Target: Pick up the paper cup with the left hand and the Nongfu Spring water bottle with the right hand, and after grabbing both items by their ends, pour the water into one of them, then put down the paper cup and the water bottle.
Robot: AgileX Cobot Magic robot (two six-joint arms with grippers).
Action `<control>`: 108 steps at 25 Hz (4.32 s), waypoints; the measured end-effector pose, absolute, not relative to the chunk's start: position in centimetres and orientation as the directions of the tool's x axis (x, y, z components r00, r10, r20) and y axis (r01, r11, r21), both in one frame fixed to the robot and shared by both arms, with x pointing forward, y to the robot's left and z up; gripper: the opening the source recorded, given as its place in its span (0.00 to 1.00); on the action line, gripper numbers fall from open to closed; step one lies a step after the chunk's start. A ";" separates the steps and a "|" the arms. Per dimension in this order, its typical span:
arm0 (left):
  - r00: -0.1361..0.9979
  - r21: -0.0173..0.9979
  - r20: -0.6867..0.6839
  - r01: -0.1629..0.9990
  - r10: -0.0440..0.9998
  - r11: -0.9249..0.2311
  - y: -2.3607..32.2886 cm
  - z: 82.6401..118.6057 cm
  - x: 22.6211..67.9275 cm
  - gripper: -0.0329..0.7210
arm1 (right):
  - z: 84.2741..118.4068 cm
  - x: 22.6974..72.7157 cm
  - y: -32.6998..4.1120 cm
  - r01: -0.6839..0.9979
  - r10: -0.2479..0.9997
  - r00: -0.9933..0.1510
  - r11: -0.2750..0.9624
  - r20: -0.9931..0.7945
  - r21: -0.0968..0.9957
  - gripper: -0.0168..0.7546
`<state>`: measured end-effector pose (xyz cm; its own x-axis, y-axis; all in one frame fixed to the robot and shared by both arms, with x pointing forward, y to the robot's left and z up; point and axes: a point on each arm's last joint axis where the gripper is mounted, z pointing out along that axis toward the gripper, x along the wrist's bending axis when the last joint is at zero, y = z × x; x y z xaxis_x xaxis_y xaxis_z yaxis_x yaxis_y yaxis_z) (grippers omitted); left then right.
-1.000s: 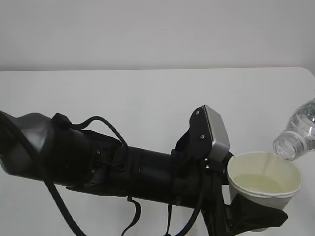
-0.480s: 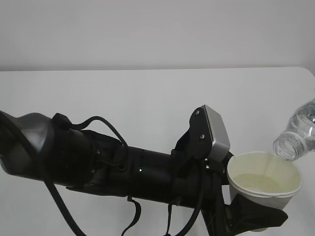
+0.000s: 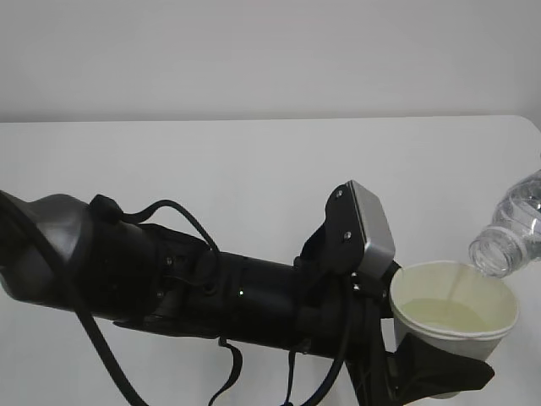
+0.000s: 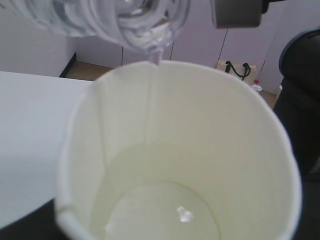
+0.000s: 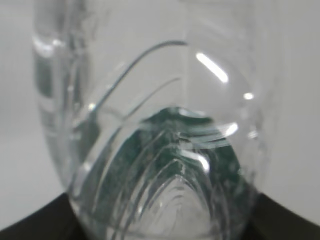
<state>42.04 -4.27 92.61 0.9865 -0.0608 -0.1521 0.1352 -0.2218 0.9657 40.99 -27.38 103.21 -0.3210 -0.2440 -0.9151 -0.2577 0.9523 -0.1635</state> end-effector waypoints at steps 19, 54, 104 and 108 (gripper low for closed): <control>0.986 0.966 -0.152 0.135 -0.061 -0.222 -4.3 92.6 42.0 0.66 | 103.2 41.0 -27.4 -0.259 -0.247 -0.320 0.952 -0.915 -0.166 0.56; 0.987 0.965 -0.151 0.135 -0.057 -0.226 -4.3 92.6 42.1 0.66 | 103.2 41.0 -27.4 -0.266 -0.273 -0.316 0.945 -0.909 -0.191 0.56; 0.986 0.964 -0.162 0.152 -0.028 -0.219 -4.2 92.6 42.4 0.66 | 103.3 41.0 -27.2 -0.121 0.173 -0.394 0.964 -0.903 0.237 0.56; 0.986 0.964 -0.163 0.153 -0.030 -0.217 -4.2 92.6 42.4 0.66 | 103.3 41.0 -27.2 -0.099 0.226 -0.400 0.953 -0.888 0.287 0.56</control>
<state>42.42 -4.20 92.62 0.9862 -0.0296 -0.1627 0.1526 -0.2170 0.9642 40.99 -27.19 103.30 -0.3997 0.2263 -0.8883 -0.0991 0.9527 0.2873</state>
